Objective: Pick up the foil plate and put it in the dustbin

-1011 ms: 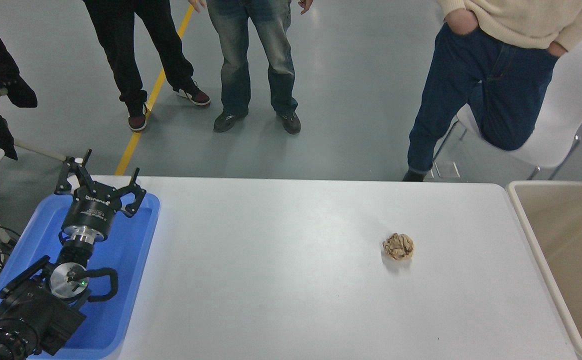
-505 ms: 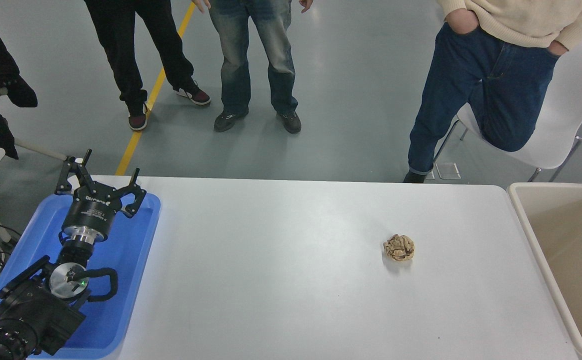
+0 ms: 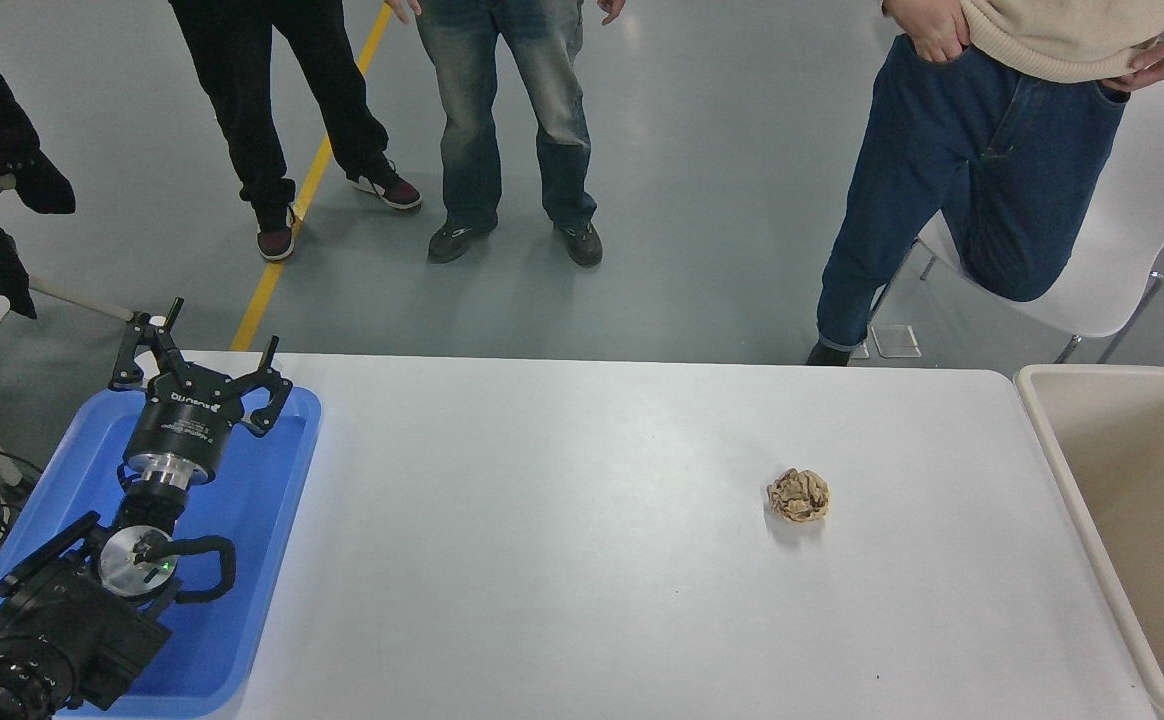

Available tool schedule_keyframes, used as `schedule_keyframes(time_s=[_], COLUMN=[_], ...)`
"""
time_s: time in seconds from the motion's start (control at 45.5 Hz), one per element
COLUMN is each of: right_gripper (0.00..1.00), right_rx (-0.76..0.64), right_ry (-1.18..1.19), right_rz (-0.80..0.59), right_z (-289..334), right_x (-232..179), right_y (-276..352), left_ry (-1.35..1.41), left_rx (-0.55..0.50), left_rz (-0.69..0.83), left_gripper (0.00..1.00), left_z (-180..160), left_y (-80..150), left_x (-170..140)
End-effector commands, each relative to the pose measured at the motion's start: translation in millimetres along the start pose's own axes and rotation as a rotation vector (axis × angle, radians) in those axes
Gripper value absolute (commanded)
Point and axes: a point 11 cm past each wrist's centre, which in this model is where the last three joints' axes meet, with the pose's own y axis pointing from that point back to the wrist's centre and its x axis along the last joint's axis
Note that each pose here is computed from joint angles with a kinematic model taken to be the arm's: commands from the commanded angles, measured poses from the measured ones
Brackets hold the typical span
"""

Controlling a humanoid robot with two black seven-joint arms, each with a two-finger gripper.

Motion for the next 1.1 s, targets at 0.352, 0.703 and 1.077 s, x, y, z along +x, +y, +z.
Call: schedule_keyframes(time_s=[0.352,0.703,1.077], right_gripper=[0.91,1.0,1.0], right_rx=[0.007,0.056,0.175], right_ry=[-0.024,0.008,0.09], right_rz=[0.117,-0.012,-0.215], right_z=[-4.4,-20.4,-29.1], right_x=[6.2,-31.9,-28.0], right_y=[1.5,8.8,45.8], left_ry=[0.0,0.0,0.0], left_rx=[0.0,-0.001,-0.001], left_rz=[0.0,-0.001,-0.001], left_gripper=[1.0,1.0,1.0], left_z=[0.0,0.2,0.2], left_y=[0.0,-0.6,-0.6], left_x=[0.0,-0.6,-0.6])
